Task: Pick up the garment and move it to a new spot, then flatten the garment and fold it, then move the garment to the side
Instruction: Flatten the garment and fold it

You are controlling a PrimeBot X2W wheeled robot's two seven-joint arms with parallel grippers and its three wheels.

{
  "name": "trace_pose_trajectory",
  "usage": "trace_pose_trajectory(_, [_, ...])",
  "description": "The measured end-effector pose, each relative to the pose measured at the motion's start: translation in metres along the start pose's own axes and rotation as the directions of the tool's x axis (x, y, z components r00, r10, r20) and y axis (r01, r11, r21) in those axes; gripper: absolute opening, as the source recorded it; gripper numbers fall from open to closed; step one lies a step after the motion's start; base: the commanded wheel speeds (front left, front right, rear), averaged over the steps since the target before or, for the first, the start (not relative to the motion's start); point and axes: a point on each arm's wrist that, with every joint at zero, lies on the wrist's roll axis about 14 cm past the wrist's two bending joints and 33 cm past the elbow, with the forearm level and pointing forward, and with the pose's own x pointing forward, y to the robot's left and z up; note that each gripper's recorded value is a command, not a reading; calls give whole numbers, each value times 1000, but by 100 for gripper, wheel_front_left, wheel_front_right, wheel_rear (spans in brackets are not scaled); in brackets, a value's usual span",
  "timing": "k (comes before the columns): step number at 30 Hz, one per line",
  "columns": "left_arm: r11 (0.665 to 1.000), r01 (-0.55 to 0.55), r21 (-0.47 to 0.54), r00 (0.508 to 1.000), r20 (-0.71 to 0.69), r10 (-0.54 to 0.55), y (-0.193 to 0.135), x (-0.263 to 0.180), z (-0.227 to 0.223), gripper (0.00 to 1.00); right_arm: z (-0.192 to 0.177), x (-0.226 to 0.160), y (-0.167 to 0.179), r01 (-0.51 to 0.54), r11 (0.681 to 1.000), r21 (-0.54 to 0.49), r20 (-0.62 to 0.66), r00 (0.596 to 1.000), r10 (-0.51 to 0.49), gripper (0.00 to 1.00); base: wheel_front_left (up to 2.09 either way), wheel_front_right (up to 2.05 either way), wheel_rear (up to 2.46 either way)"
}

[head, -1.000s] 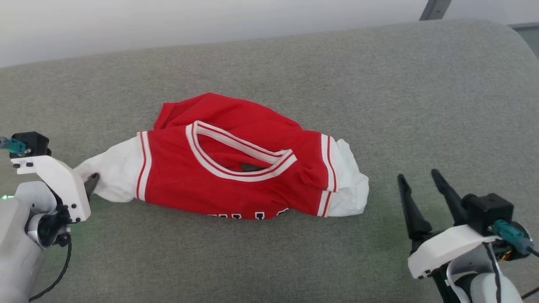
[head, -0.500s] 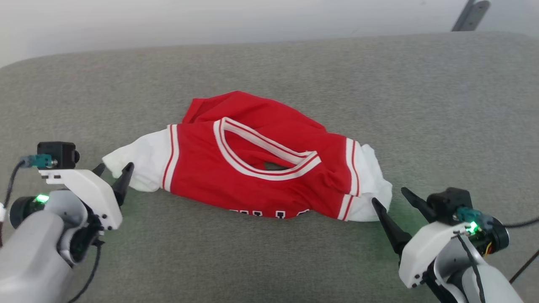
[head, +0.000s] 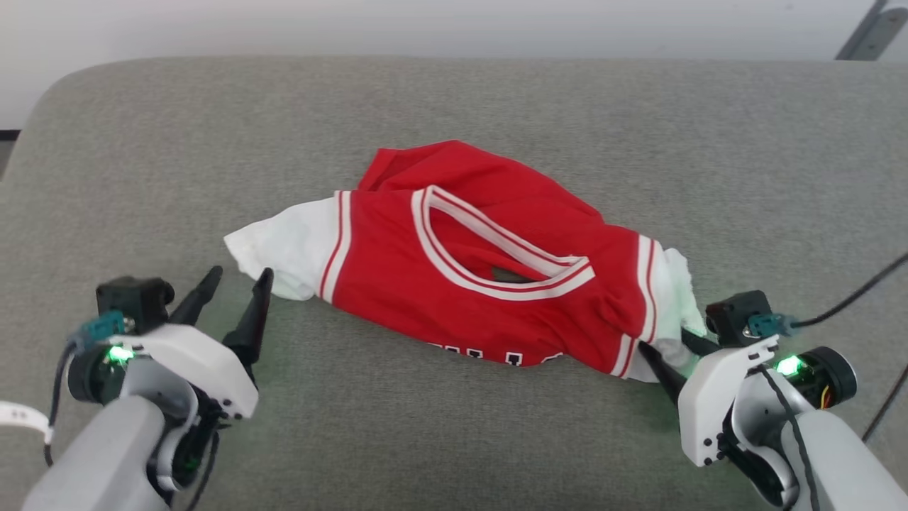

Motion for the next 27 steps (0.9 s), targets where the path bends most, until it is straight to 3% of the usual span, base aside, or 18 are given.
trace_pose_trajectory(1, [1000,-3,-5,1000,11,3,-1,-3,0,100,0,2,1,-6,1000,-4,-11,1000,6,10,0,0,0])
trace_pose_trajectory(2, [1000,-9,-11,1000,27,10,0,-5,1,100,1,3,2,-12,1000,-8,-14,1000,12,0,0,0,0])
trace_pose_trajectory(11, [997,-45,-66,995,89,50,-4,-30,-9,100,28,14,2,-42,998,-37,-31,999,40,0,0,0,0])
trace_pose_trajectory(27, [987,-79,-143,993,78,91,-2,-45,-29,100,118,41,-10,-48,998,-44,47,998,50,0,0,0,0])
